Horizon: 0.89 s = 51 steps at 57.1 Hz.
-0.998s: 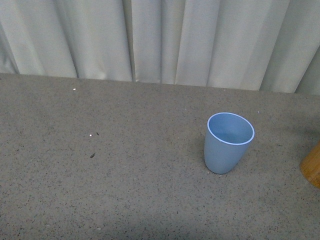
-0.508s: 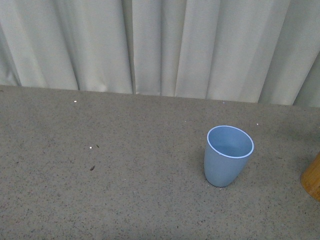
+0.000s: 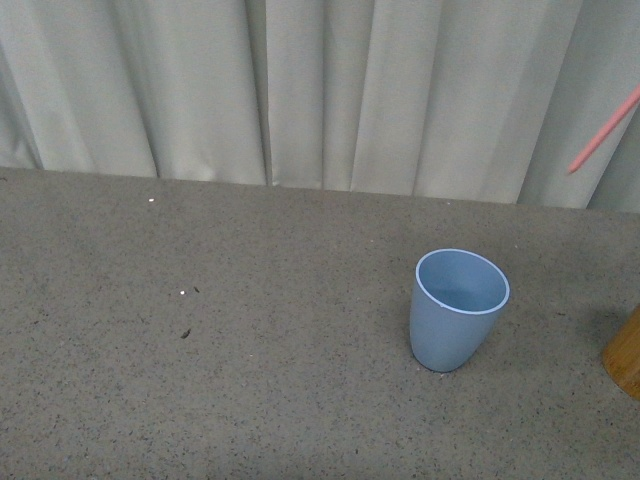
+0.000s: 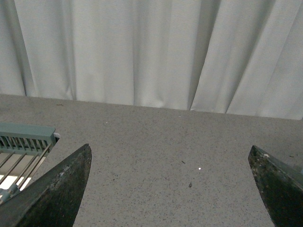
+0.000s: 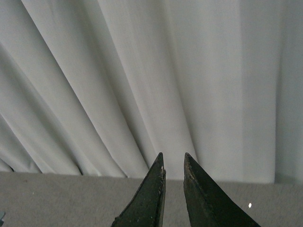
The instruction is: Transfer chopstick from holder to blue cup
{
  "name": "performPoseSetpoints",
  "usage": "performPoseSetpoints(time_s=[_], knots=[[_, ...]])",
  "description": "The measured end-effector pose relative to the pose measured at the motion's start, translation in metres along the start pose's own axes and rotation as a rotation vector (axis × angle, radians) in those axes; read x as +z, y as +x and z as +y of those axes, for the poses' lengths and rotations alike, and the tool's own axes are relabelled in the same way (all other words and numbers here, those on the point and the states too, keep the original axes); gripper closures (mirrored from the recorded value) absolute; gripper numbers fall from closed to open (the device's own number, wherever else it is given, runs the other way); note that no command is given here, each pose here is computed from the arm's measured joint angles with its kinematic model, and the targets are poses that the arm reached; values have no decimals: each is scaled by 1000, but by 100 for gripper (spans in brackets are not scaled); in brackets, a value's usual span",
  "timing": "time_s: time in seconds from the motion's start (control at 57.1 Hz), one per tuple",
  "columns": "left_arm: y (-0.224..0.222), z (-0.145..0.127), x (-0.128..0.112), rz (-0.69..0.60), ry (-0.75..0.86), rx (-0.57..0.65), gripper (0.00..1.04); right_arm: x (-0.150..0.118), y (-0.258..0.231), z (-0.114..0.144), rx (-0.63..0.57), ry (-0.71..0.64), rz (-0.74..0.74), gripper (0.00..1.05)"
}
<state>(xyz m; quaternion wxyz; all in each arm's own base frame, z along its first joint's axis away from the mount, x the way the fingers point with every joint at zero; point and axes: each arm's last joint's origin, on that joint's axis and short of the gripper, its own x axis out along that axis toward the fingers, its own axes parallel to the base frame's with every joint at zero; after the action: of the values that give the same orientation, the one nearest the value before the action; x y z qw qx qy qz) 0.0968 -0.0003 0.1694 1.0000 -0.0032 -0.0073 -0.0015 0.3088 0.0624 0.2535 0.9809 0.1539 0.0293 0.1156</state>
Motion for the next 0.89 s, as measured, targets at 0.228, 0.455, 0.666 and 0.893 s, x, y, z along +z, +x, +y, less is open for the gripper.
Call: performPoseSetpoints(time_s=[0.228,0.455,0.666,0.893], knots=[[0,0,0,0,0,0,7,-56,4,-8,-37,55,116,93],[0,0,0,0,0,0,7,-63,4,-24,-86,57,128,93],[0,0,0,0,0,0,7,-58,10,-24,-92,73,126,93],[0,0,0,0,0,0,7,-53,27,-25,-123,108,95,93]])
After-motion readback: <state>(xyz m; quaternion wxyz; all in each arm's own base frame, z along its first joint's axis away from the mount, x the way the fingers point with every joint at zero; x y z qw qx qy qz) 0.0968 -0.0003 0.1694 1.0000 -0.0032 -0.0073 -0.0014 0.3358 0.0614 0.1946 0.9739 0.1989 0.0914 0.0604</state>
